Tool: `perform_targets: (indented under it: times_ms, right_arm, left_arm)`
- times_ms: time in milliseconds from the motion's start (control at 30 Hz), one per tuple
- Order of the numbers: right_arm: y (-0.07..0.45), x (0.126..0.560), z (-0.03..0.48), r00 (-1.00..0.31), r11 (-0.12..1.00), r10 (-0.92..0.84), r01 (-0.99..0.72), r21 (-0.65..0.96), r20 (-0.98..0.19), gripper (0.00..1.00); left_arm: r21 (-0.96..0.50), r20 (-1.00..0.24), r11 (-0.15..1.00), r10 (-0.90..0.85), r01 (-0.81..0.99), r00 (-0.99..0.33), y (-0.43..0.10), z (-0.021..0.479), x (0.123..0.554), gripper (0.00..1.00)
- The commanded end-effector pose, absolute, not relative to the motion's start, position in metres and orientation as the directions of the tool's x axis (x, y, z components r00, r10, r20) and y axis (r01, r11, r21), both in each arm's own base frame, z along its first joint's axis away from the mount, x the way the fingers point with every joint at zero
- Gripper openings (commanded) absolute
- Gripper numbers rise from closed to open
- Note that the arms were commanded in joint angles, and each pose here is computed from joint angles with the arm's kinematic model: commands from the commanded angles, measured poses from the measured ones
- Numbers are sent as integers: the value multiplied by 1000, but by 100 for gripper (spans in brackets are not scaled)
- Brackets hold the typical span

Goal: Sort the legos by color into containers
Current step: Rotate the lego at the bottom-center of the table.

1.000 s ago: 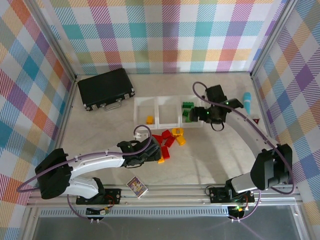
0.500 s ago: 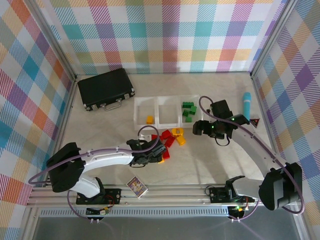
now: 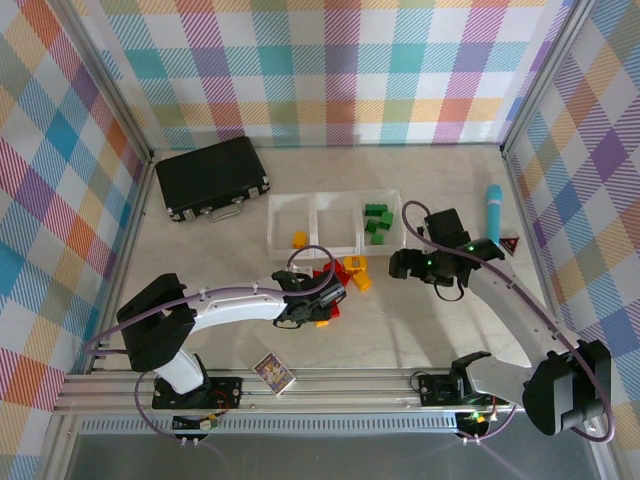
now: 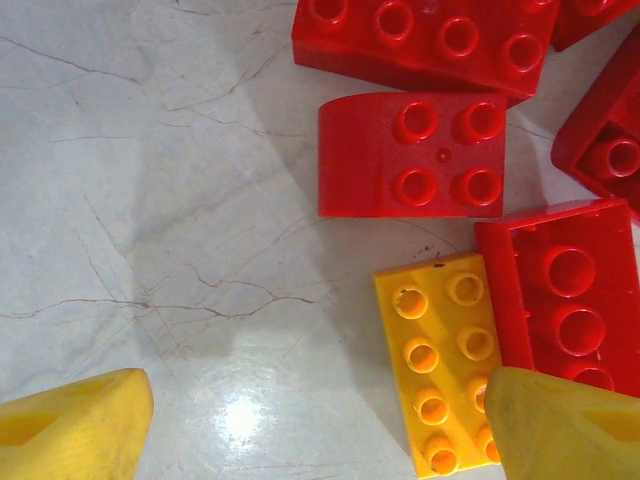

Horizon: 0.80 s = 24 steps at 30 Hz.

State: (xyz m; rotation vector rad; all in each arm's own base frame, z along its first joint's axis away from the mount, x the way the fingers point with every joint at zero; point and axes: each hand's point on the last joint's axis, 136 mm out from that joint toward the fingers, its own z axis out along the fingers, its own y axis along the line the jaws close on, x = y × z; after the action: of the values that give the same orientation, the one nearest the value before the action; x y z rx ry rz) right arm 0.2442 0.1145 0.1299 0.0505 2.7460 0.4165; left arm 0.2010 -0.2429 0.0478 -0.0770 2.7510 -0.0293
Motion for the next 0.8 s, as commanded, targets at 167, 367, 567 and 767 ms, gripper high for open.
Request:
perform_targets:
  times_ms: [167, 367, 567, 767]
  right_arm:
    - [112, 238, 126, -935, 960, 72, -29, 278, -347, 88]
    - [112, 236, 120, -940, 961, 69, -27, 275, -335, 88]
    - [107, 232, 117, -942, 967, 63, -24, 253, -329, 88]
    - [109, 232, 115, -945, 965, 63, -25, 260, -322, 88]
  left_arm:
    - [-70, -364, 996, -78, -56, -928, -240, 44, 197, 85]
    - [-84, -352, 996, -53, -25, -934, -255, 42, 202, 86]
    - [-106, -334, 994, -25, 11, -942, -269, 43, 203, 86]
    - [-119, -301, 992, -4, 33, -954, -284, 31, 203, 86]
